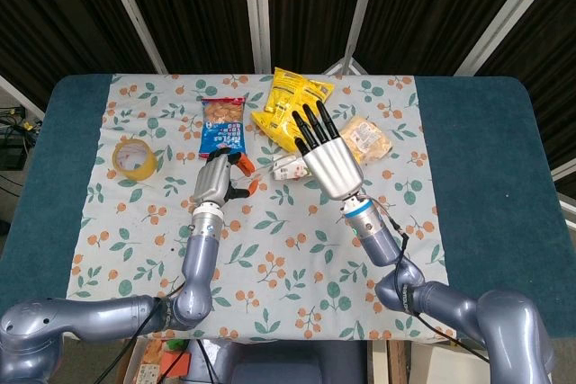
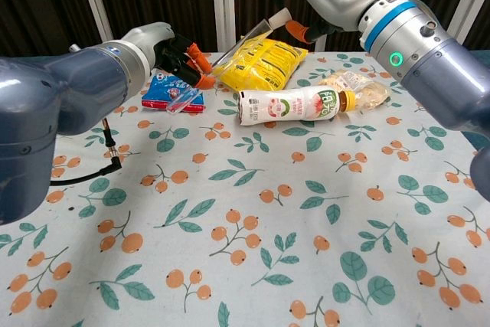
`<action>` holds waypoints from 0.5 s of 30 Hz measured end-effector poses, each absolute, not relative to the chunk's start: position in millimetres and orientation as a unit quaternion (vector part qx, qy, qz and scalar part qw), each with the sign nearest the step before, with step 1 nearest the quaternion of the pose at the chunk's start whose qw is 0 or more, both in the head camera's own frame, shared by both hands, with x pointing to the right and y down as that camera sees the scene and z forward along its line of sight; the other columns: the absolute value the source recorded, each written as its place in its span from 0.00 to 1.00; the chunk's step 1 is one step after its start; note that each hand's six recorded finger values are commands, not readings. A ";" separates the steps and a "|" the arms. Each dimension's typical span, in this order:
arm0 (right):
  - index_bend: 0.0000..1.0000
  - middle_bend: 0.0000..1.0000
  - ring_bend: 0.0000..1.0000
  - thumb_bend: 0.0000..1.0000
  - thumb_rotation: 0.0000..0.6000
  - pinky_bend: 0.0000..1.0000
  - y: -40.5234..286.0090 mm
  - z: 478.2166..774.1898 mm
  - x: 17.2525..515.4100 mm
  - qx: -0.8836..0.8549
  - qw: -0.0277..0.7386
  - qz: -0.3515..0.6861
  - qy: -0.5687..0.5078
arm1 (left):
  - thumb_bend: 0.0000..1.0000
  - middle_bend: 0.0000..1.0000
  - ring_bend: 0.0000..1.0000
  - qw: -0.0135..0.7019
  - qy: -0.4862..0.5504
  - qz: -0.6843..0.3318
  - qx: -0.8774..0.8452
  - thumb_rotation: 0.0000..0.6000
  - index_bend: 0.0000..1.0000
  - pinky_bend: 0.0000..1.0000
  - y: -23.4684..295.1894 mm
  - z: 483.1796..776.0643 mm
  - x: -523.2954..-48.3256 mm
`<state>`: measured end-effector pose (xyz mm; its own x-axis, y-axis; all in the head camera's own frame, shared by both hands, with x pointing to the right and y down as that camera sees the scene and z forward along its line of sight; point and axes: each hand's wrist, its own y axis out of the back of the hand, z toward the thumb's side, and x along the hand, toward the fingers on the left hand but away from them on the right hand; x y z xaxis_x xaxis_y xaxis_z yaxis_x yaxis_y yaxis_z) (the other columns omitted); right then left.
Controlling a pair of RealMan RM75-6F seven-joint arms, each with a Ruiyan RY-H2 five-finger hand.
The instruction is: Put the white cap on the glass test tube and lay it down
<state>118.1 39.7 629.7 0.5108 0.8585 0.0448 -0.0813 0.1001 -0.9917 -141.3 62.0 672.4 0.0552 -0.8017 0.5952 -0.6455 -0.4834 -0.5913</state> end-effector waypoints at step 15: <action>0.58 0.17 0.00 0.47 1.00 0.00 41.7 628.9 116.7 -0.569 0.658 0.356 -0.341 | 0.52 0.49 0.12 0.070 0.505 -0.467 -0.723 1.00 0.73 0.00 61.1 668.6 -138.5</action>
<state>116.7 41.7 628.9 0.5139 0.8567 0.0440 -0.0802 0.0990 -0.9918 -138.5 61.1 668.6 0.0537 -0.7953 0.6038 -0.6652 -0.4795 -0.5724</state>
